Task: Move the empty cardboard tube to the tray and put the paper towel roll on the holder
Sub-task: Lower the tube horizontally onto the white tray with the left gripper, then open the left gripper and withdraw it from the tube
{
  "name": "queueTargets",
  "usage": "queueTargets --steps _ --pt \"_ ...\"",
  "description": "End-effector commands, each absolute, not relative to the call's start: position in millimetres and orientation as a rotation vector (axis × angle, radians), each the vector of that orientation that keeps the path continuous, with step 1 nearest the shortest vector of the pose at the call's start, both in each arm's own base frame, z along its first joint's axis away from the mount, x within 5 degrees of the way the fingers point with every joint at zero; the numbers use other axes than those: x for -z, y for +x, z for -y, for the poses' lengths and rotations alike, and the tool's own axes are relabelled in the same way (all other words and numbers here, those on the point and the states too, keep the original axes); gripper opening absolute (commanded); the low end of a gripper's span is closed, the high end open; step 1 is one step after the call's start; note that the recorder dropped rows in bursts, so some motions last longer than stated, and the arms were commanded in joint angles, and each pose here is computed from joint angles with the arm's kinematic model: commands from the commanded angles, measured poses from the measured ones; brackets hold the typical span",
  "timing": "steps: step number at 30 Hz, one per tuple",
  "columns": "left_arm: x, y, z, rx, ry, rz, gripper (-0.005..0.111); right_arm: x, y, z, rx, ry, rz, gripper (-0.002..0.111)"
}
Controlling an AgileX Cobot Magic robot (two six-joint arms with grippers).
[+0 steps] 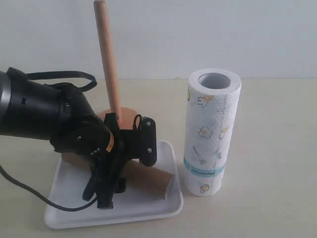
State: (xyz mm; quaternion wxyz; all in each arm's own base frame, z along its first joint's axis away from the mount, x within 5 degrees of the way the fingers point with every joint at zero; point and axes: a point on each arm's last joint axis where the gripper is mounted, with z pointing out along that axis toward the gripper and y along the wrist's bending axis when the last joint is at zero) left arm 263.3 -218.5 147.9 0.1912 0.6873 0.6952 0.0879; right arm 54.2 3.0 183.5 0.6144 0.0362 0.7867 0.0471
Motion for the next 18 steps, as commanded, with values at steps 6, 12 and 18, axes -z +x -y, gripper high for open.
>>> queueTargets --steps 6,12,18 --pt "-204 252 213 -0.198 1.748 -1.955 0.067 -184 54 -3 -0.106 0.088 -1.802 0.000" --pt "-261 230 200 -0.009 1.419 -2.048 0.037 -184 54 -3 -0.106 0.088 -1.802 0.000" --pt "-322 186 169 0.333 0.925 -2.096 0.004 -184 54 -3 -0.106 0.088 -1.802 0.000"
